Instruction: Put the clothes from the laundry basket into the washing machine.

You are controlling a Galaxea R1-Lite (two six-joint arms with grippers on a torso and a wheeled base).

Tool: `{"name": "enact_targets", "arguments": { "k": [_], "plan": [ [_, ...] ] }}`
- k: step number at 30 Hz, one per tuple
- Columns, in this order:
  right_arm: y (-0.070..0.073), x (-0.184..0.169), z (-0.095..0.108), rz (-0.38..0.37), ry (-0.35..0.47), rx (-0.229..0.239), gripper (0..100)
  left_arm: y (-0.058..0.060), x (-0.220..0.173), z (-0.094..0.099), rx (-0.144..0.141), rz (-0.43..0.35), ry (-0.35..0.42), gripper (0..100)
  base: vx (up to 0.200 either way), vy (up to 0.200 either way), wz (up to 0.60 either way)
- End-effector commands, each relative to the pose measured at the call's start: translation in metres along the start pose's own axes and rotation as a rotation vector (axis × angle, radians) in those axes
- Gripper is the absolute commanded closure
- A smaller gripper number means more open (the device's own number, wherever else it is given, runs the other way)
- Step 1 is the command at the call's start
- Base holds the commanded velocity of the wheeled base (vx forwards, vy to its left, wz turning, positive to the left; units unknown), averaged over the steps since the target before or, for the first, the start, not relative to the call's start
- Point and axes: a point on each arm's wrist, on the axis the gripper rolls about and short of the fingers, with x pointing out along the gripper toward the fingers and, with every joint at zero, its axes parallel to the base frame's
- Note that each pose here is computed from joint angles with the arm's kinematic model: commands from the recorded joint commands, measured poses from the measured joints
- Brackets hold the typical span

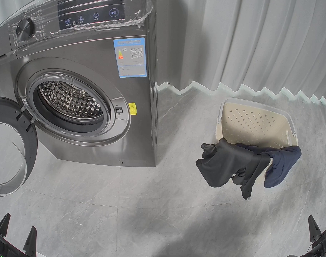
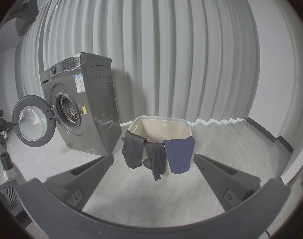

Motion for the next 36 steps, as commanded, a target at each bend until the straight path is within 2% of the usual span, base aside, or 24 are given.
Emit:
{"name": "enact_targets", "arguments": {
  "k": [1, 11, 26, 31, 36],
  "plan": [
    [0.0000, 0.0004, -0.0038, 0.001, 0.006, 0.000, 0, 0.0001, 0.0001, -0.0048, -0.001, 0.001, 0.001, 0, 0.000, 0.000, 0.00],
    [0.0000, 0.0004, -0.0038, 0.001, 0.006, 0.000, 0, 0.0002, 0.0002, -0.0047, -0.003, 0.002, 0.002, 0, 0.000, 0.000, 0.00],
    [-0.0001, 0.0003, -0.0035, 0.002, 0.006, 0.000, 0, 0.0002, 0.0001, -0.0048, -0.003, 0.002, 0.000, 0, 0.000, -0.200, 0.00],
    [-0.0001, 0.0004, -0.0038, 0.002, 0.006, -0.002, 0, 0.0002, 0.0001, -0.0048, -0.004, 0.002, 0.000, 0, 0.000, 0.000, -0.36],
    [0.0000, 0.0003, -0.0038, 0.001, 0.004, 0.000, 0, 0.0002, 0.0001, -0.0048, -0.003, 0.002, 0.000, 0, 0.000, -0.040, 0.00]
  ]
}}
